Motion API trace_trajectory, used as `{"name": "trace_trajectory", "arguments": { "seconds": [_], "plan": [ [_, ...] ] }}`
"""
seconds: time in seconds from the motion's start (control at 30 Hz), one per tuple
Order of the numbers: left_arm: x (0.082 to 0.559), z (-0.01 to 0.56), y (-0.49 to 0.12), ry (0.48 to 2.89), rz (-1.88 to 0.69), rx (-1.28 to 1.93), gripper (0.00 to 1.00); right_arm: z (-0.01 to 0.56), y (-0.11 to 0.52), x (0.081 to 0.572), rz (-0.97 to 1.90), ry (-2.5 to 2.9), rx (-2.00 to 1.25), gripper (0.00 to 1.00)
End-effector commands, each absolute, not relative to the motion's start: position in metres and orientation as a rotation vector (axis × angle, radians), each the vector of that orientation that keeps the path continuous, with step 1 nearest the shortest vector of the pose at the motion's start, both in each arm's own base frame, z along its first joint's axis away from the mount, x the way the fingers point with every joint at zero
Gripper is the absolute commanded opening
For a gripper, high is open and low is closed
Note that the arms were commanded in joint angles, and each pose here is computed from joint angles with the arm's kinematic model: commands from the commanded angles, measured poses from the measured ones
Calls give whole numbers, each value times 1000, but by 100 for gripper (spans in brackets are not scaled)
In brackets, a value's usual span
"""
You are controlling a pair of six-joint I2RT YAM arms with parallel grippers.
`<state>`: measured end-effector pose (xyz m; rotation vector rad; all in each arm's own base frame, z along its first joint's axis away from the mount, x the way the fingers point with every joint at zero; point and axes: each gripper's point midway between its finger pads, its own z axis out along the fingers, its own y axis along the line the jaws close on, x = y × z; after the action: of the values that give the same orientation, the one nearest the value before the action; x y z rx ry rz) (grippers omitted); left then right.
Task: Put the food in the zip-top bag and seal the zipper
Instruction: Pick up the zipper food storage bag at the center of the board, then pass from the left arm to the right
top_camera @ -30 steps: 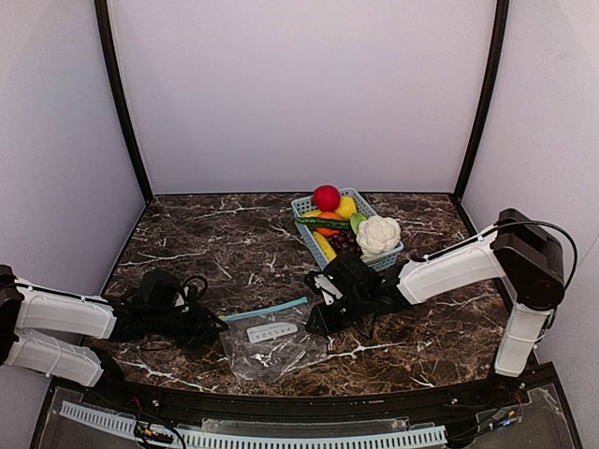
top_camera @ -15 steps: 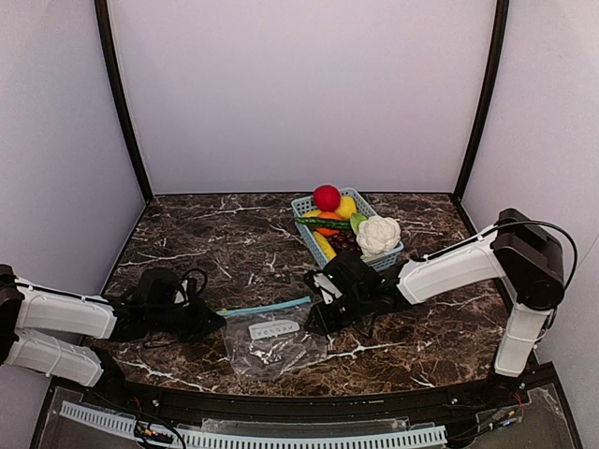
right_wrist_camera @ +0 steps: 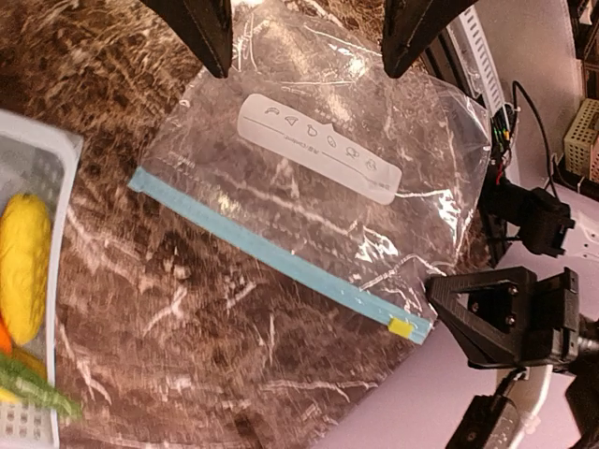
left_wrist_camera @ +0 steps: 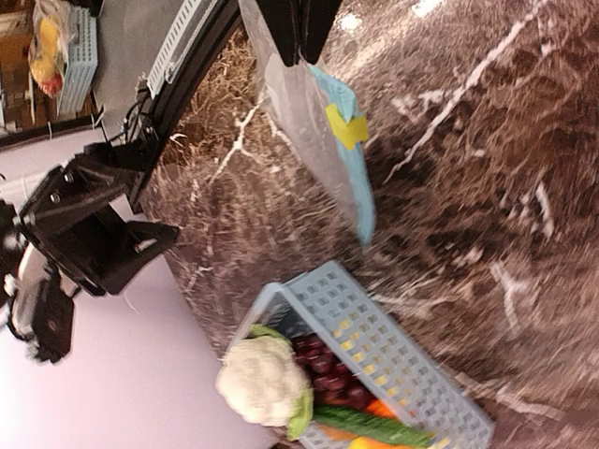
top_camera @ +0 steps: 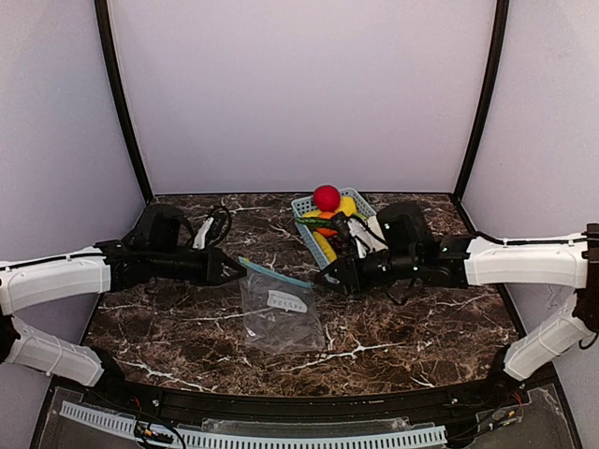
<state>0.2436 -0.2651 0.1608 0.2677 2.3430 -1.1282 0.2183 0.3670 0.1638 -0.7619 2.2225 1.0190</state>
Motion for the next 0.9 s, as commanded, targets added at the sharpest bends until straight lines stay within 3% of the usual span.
{"name": "trace_trajectory", "arguments": {
  "seconds": [0.0,0.4,0.87],
  "plan": [
    [213,190,-288,2260,-1184,819,1,209,359,208,1102,2043,-937,55],
    [198,283,-339,1837,-1477,1325,1,301,361,196,1289,1780,-1105,56],
    [164,259,-356,1844,-1672,1401,1,298,382,177,1536,1728,-1338,56]
  ]
}}
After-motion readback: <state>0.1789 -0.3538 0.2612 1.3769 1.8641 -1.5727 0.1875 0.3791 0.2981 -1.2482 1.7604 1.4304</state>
